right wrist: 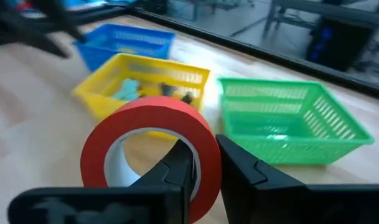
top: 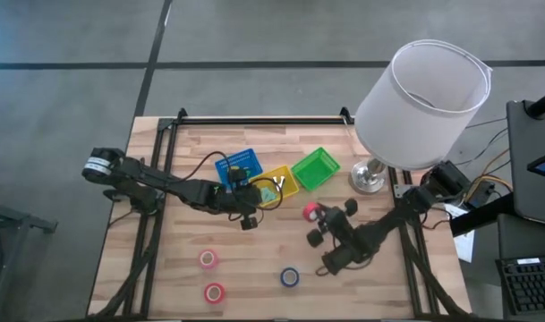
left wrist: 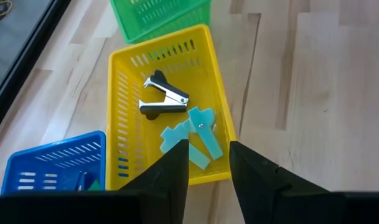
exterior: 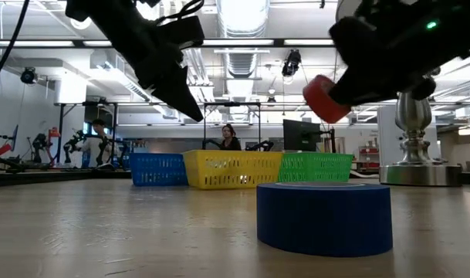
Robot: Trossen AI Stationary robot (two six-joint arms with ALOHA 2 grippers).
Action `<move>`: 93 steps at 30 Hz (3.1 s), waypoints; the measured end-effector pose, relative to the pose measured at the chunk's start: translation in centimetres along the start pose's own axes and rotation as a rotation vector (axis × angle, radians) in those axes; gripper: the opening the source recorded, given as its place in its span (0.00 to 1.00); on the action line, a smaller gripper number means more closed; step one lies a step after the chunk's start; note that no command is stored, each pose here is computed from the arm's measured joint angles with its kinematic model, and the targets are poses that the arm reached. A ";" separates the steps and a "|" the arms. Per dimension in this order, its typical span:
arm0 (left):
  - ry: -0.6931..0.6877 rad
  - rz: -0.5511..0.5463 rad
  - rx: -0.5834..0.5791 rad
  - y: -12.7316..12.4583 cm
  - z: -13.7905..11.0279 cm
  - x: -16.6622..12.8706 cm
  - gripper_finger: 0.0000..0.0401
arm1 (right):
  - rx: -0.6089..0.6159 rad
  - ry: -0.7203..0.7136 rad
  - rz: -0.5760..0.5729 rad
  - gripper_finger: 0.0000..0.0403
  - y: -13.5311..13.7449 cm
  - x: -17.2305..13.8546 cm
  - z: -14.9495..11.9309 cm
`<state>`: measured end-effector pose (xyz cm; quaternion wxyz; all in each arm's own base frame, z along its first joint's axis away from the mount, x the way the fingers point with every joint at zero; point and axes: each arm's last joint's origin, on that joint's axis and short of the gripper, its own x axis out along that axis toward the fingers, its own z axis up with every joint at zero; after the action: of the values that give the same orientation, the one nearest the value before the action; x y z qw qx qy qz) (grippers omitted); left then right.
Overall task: Pick and place Stapler, Stapler remover, tape
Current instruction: Put the right red tape into the green bin, then put the pink tape into the green bin
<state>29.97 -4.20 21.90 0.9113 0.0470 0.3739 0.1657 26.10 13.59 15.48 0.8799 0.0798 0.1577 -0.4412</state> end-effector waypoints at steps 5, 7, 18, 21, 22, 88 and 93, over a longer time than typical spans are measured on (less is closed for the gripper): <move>-0.009 -0.002 0.000 0.0 0.1 0.0 0.29 | 0.039 0.079 -0.102 0.12 -0.8 3.5 1.1; -0.010 -0.002 -0.001 0.0 0.1 0.0 0.29 | 0.056 0.088 -0.141 0.12 -1.1 4.7 1.6; -0.011 -0.002 -0.012 0.0 0.1 0.0 0.30 | 0.179 0.066 -0.238 0.13 -1.9 7.6 3.3; -0.011 -0.002 -0.012 0.0 0.1 0.0 0.29 | 0.213 0.041 -0.252 0.12 -2.0 7.7 3.1; -0.011 -0.002 -0.012 0.0 0.1 0.0 0.29 | 0.220 0.030 -0.259 0.12 -2.1 7.8 2.9; -0.009 -0.078 -0.067 -0.3 0.2 0.0 0.27 | 0.124 0.302 -0.074 0.36 1.5 5.1 0.9; 0.004 -0.160 -0.040 -0.6 0.2 -0.1 0.26 | 0.047 0.304 -0.026 0.34 2.3 3.6 1.3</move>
<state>30.17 -4.75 22.00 0.9218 -0.0015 0.3747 0.0998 30.22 11.89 15.40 0.8379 0.1641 0.2798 -0.4390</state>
